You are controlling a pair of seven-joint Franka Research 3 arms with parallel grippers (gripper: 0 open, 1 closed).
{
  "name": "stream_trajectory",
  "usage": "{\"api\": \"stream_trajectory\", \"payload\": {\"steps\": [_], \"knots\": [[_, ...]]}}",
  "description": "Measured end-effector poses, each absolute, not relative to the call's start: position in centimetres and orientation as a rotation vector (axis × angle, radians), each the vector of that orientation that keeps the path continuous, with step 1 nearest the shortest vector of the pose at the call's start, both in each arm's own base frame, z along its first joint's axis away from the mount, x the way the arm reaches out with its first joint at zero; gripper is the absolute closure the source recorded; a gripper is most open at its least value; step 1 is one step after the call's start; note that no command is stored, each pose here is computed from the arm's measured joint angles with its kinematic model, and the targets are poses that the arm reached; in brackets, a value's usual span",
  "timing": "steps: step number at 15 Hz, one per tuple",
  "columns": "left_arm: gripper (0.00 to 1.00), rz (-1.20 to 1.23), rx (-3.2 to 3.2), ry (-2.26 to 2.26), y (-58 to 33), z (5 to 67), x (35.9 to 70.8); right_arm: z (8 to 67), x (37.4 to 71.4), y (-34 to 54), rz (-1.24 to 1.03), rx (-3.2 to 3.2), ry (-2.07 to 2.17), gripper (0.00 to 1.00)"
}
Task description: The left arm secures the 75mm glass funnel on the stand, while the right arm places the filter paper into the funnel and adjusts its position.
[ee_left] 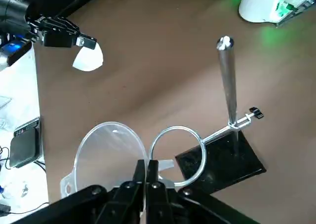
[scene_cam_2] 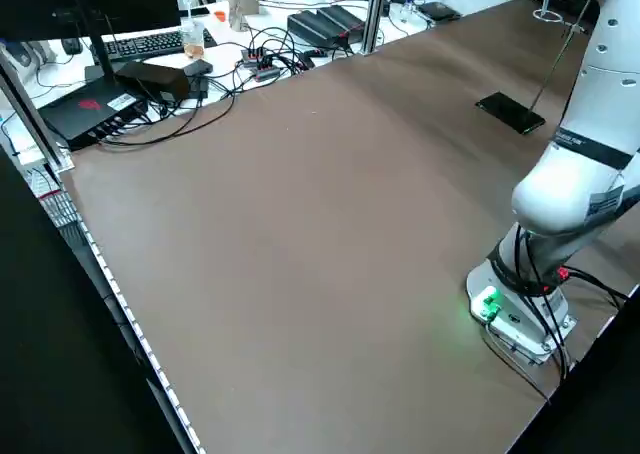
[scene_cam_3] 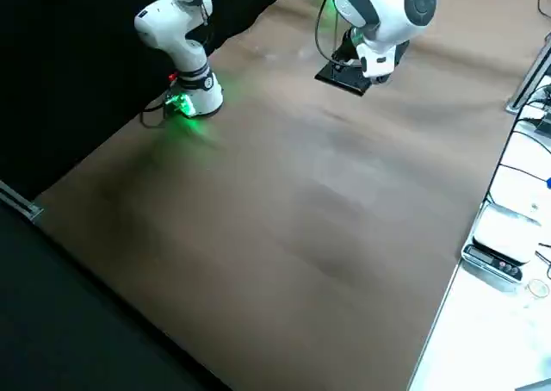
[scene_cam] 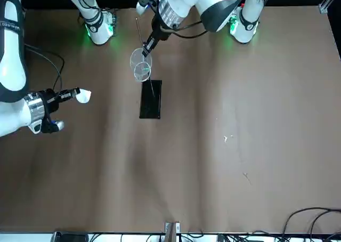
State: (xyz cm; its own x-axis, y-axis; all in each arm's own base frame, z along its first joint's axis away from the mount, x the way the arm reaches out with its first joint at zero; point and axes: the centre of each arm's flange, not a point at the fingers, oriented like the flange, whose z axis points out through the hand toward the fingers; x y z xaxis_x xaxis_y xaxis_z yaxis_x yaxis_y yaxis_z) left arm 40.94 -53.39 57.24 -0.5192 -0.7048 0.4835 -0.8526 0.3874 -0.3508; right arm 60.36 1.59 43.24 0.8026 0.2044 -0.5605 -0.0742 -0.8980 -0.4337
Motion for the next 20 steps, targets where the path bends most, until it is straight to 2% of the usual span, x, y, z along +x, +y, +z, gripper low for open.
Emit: {"api": "stream_trajectory", "payload": {"steps": [13,20], "knots": [[0.97,0.900,1.372,-2.428,-54.2,52.7,39.5,43.6,60.5,2.6,0.844,-2.494,-0.096,0.99],[0.97,0.897,1.368,-2.450,-54.2,50.7,38.9,46.8,60.3,11.0,0.928,-2.298,0.110,0.99]]}}
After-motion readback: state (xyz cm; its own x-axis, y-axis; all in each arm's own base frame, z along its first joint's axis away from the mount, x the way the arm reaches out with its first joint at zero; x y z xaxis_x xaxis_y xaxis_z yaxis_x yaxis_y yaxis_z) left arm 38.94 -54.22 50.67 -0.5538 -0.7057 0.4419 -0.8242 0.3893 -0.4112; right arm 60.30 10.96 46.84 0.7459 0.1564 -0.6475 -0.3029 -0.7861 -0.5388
